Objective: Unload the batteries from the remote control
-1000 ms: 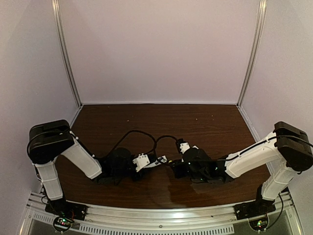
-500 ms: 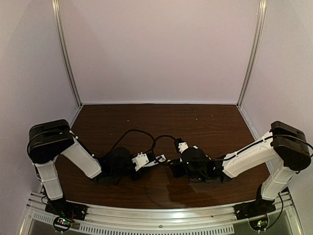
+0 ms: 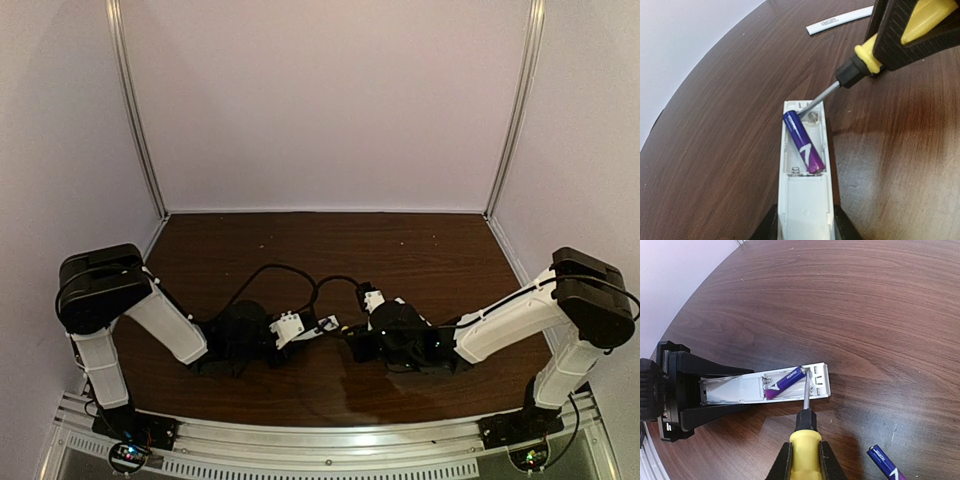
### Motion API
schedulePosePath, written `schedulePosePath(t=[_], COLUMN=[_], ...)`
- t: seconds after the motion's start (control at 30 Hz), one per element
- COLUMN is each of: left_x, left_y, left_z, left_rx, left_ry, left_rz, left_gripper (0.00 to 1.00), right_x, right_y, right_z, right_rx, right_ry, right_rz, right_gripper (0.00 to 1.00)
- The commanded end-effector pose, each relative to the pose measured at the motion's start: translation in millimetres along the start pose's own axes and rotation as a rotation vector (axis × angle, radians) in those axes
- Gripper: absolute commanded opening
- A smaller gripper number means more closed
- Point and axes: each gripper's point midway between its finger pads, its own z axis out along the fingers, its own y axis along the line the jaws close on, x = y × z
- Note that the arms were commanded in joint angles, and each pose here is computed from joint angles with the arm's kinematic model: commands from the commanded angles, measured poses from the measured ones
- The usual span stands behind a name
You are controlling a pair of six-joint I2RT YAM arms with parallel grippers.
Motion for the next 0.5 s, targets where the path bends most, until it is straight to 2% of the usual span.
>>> schedulePosePath(t=[0.0, 0.47], left_x=[-44, -46], left_y=[3, 3], left_z=[0, -2], left_rx=[0.000, 0.001], left_ry=[-0.171, -0.176], left_rz=[0.004, 0.001], left_gripper=[0.00, 0.00], right_x=[18, 22], right_y=[51, 63], right_z=[-2, -7], right_rx=[-0.200, -0.214], right_ry=[0.086, 0.097], right_rz=[-0.013, -0.028], right_gripper=[0.00, 0.00])
